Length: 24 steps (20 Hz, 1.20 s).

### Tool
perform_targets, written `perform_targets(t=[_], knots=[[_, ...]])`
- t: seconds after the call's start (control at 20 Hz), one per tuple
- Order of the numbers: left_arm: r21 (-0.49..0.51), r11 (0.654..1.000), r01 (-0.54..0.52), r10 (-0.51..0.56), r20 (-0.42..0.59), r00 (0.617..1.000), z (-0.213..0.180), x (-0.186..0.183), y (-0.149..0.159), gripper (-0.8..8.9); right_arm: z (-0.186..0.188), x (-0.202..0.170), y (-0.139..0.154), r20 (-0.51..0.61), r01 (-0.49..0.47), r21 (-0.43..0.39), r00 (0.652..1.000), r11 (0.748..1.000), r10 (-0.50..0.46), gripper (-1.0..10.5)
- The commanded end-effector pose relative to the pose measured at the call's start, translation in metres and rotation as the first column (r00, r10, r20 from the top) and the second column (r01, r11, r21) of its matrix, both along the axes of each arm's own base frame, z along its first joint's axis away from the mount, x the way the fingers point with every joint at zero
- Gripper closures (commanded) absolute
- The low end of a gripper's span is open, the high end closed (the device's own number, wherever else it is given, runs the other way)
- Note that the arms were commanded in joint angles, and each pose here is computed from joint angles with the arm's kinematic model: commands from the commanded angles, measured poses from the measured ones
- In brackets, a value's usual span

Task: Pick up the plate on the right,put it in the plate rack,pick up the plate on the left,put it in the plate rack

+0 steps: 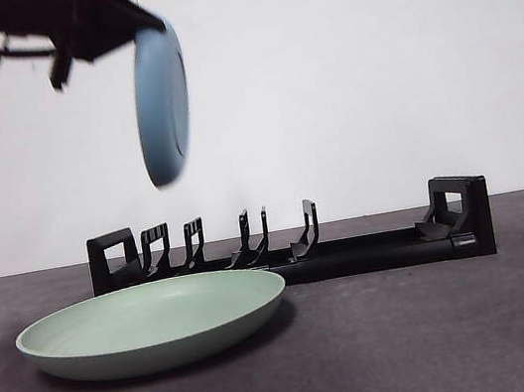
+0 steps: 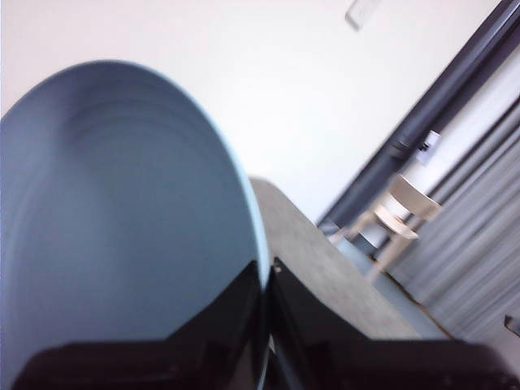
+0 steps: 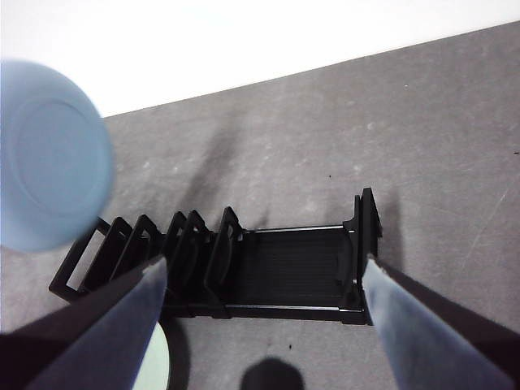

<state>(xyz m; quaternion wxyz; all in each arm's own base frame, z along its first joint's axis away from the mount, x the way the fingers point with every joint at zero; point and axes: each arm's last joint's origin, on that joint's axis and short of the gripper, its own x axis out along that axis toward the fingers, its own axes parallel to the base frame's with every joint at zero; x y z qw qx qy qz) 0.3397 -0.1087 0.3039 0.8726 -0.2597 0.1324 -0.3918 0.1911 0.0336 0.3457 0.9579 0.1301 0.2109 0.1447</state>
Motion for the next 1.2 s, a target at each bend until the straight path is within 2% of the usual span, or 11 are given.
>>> perform_targets(t=[0.05, 0.5, 0.7, 1.2], knots=[[-0.025, 0.999, 0.022, -0.023, -0.029, 0.999, -0.007, 0.005, -0.003, 8.23, 0.001, 0.001, 0.0, 0.007, 0.006, 0.001, 1.0, 1.0, -0.006, 5.4], [-0.001, 1.0, -0.007, 0.007, -0.07, 0.998, -0.018, 0.009, -0.005, 8.23, 0.0, 0.0, -0.001, -0.001, 0.033, -0.012, 0.999, 0.999, -0.033, 5.4], [0.047, 0.998, -0.046, 0.05, -0.084, 0.995, -0.023, 0.009, -0.004, 8.23, 0.0, 0.001, -0.002, 0.002, 0.052, -0.027, 0.999, 0.998, -0.052, 5.4], [0.104, 0.994, -0.045, 0.058, -0.129, 0.99, -0.033, 0.01, -0.006, 8.23, 0.0, 0.001, -0.002, 0.002, 0.052, -0.027, 0.999, 0.998, -0.052, 5.4]])
